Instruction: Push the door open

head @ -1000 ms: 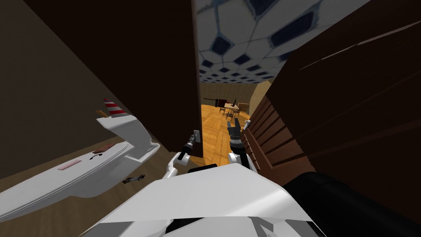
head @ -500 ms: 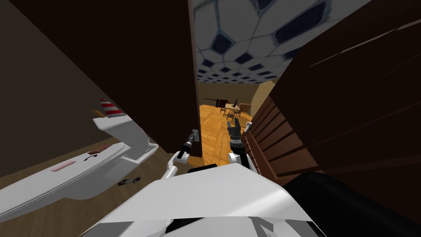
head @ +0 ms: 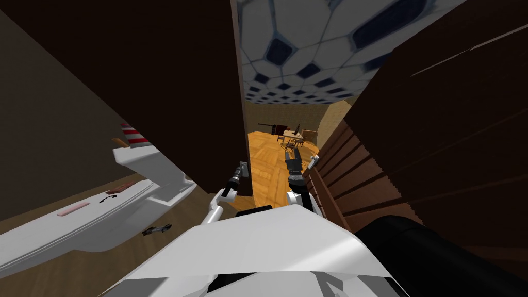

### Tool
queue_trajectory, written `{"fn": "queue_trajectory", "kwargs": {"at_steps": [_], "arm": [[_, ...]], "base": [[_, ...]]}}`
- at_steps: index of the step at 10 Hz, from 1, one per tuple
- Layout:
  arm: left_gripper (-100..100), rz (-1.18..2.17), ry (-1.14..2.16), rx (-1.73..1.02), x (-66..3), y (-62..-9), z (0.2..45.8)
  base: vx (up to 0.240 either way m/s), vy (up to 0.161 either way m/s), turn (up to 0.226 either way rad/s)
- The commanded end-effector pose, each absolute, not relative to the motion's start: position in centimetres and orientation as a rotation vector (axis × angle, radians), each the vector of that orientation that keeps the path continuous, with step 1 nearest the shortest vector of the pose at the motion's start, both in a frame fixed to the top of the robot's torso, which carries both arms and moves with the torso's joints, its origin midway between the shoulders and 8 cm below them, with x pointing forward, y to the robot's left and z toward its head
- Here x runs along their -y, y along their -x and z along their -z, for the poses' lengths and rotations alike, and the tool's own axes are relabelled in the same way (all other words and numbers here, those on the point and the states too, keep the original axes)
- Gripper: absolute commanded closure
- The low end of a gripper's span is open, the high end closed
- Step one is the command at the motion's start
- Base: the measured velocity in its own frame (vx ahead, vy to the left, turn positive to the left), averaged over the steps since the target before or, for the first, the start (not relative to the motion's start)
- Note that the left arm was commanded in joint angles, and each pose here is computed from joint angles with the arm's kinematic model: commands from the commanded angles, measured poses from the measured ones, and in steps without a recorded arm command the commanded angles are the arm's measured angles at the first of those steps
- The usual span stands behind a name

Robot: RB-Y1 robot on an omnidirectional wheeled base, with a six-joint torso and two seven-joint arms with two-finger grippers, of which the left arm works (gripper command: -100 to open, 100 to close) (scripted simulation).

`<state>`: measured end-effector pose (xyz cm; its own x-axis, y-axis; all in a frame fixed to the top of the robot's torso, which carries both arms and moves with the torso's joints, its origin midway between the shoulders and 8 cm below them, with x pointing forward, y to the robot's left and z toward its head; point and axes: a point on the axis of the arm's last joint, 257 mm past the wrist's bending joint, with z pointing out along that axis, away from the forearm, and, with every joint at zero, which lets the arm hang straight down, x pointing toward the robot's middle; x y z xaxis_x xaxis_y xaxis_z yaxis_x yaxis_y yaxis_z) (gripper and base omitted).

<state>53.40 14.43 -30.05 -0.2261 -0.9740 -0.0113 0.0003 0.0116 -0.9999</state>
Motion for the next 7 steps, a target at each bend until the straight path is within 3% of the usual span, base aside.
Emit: {"fn": "queue_trajectory", "kwargs": {"at_steps": [1,7], "arm": [[100,1.342,1.093,-1.347,-16.3,-54.0,29.4],[100,1.293,1.142,-1.296,-19.0,-55.2,29.5]], "base": [[0.114,-0.132,0.068],[0.134,-0.143,0.067]]}}
